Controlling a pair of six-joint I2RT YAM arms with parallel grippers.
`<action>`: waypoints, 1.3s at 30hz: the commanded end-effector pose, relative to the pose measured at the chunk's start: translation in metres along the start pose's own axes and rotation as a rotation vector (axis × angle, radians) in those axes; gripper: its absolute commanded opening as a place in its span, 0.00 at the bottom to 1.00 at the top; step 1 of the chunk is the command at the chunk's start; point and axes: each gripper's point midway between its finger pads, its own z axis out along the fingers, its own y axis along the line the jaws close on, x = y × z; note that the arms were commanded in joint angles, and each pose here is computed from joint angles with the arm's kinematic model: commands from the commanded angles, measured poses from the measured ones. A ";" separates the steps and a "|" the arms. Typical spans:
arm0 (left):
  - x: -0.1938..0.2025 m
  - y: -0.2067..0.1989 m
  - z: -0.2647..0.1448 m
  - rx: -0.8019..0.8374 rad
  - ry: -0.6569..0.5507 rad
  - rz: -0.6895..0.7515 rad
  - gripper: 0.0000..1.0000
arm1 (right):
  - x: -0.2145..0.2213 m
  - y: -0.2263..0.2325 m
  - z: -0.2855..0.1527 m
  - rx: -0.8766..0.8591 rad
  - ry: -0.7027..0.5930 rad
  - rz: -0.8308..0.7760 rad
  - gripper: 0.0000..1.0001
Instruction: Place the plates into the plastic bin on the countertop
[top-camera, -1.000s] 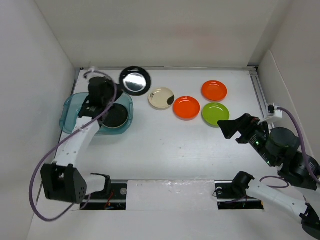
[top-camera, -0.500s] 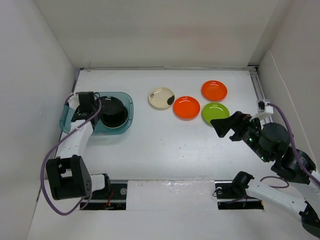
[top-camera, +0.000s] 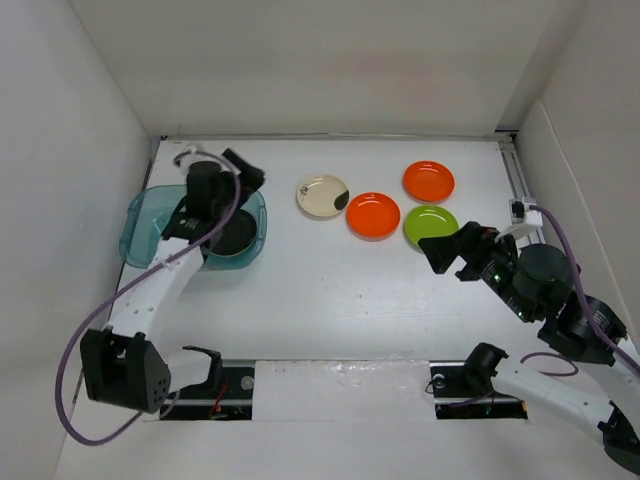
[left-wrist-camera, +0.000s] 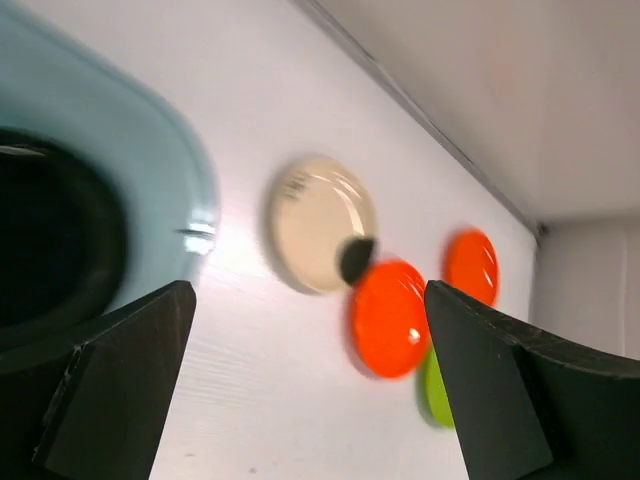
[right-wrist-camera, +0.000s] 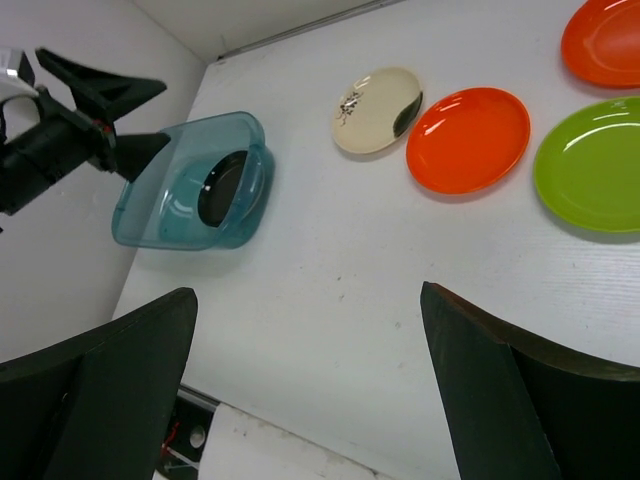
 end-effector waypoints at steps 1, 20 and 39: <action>0.056 -0.098 0.000 0.253 0.116 0.188 1.00 | -0.014 0.002 0.007 0.013 -0.063 -0.003 0.99; 0.292 -0.131 0.079 0.296 0.525 0.057 1.00 | -0.013 -0.005 -0.005 0.021 -0.057 0.011 0.99; 0.317 -0.073 0.119 0.016 0.475 0.053 0.43 | -0.010 -0.007 0.001 0.038 -0.050 -0.014 0.99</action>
